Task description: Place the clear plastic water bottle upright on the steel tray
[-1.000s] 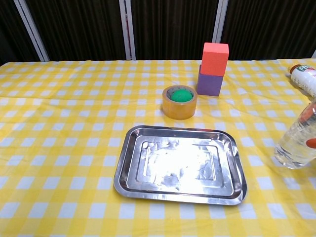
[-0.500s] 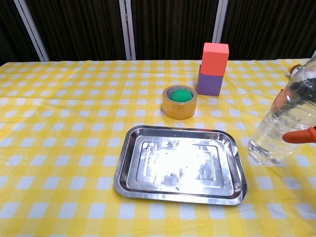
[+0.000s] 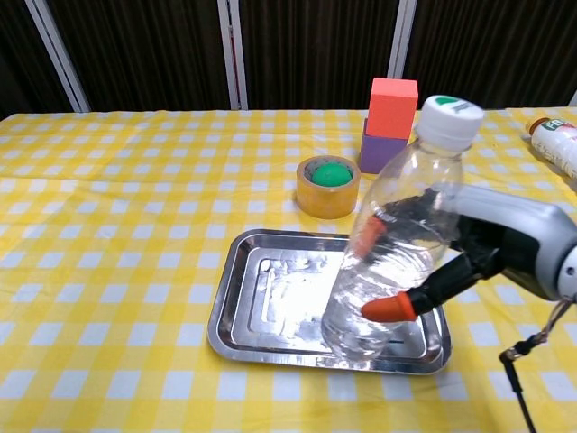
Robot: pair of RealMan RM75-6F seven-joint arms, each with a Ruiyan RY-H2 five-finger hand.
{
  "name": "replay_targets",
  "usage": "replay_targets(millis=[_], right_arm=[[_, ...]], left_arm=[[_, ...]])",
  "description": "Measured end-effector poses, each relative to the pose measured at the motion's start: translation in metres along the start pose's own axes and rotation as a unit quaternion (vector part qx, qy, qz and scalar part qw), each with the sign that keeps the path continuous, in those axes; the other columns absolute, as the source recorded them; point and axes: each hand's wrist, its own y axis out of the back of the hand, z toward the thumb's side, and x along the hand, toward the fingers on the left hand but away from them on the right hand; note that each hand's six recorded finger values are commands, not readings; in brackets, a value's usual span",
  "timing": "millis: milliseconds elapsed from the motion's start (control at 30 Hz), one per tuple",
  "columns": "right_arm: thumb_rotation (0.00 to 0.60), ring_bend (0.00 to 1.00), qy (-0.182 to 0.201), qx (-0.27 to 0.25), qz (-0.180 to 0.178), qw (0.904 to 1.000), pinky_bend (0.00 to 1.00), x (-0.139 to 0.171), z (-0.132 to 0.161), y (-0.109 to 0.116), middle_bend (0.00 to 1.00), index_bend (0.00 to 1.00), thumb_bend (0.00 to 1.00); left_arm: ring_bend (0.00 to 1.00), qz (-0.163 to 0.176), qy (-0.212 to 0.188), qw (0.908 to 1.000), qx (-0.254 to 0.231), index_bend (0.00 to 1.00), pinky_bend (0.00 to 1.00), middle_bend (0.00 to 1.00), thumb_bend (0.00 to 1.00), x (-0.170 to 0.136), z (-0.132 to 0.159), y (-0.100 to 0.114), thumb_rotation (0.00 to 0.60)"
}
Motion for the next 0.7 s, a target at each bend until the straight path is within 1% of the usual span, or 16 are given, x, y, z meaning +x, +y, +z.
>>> replay_targets(millis=[267, 367, 500, 567, 667, 700], right_arm=[[0.6, 0.28, 0.027, 0.004, -0.006, 0.9996, 0.0, -0.013, 0.031, -0.012, 0.6, 0.74, 0.36], [0.6, 0.28, 0.031, -0.002, -0.011, 0.9995, 0.0, -0.012, 0.039, -0.009, 0.6, 0.74, 0.36], [0.6, 0.28, 0.024, -0.005, -0.033, 0.9992, 0.0, -0.008, 0.036, 0.01, 0.6, 0.74, 0.36], [0.6, 0.28, 0.017, -0.004, -0.05, 0.9986, 0.0, -0.003, 0.031, 0.027, 0.6, 0.74, 0.36], [0.6, 0.28, 0.002, 0.003, -0.079, 0.9969, 0.0, 0.006, 0.019, 0.057, 0.6, 0.74, 0.36], [0.6, 0.28, -0.004, 0.007, -0.091, 0.9958, 0.0, 0.01, 0.014, 0.071, 0.6, 0.74, 0.36]], left_arm=[[0.0, -0.002, 0.0, 1.0, -0.001, 0.15, 0.0, 0.0, 0.15, 0.0, -0.001, 0.0, 0.6], [0.0, -0.001, 0.002, 1.0, 0.0, 0.15, 0.0, 0.0, 0.15, 0.0, -0.003, 0.001, 0.6], [0.0, -0.003, 0.006, 1.0, -0.002, 0.15, 0.0, 0.0, 0.15, 0.001, -0.005, 0.001, 0.6], [0.0, -0.002, 0.006, 1.0, -0.003, 0.15, 0.0, 0.0, 0.15, 0.001, -0.005, 0.001, 0.6], [0.0, -0.001, 0.003, 1.0, -0.004, 0.15, 0.0, 0.0, 0.15, 0.0, -0.003, 0.002, 0.6], [0.0, 0.0, 0.003, 1.0, -0.004, 0.15, 0.0, 0.0, 0.15, 0.0, -0.002, 0.002, 0.6]])
